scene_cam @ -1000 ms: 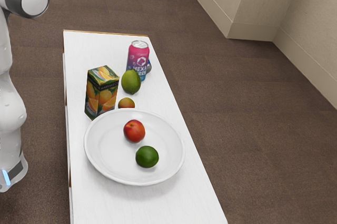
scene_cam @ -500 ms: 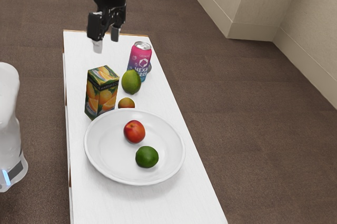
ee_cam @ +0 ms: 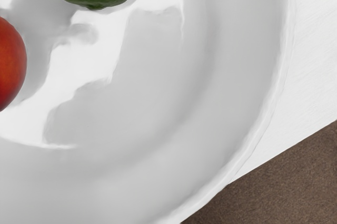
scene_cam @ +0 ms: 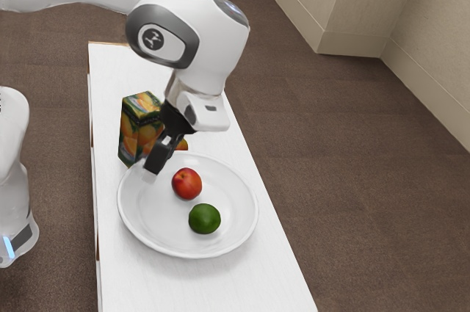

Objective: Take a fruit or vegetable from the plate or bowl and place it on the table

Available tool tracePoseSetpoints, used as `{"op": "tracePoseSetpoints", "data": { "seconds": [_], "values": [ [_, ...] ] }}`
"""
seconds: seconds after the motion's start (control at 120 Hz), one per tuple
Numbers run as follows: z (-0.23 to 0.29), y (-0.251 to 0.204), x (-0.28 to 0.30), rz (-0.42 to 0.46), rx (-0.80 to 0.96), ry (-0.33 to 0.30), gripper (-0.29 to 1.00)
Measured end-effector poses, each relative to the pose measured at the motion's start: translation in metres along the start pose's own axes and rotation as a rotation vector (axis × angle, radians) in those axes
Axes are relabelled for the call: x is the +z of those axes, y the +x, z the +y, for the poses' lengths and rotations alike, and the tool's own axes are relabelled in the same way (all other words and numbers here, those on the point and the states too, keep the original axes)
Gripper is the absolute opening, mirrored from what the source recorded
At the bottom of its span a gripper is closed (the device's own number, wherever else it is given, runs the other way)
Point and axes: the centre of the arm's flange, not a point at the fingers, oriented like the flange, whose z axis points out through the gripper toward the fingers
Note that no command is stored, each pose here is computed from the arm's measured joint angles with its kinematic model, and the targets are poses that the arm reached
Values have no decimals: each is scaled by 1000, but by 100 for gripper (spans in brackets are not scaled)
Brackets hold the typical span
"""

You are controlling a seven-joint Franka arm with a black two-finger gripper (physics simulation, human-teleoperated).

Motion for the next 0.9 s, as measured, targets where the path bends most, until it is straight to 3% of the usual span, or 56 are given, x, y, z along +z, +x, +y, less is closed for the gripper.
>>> {"op": "tracePoseSetpoints", "data": {
  "seconds": [0.117,0.267,0.55,0.7,0.9],
  "values": [
    [2,25,-13,52,-32,-45,70],
    [8,40,-4,48,-65,-92,69],
    [36,53,21,37,-101,-90,70],
    [9,65,8,124,-179,-78,70],
    [-24,88,18,157,-248,-62,70]
  ]
}}
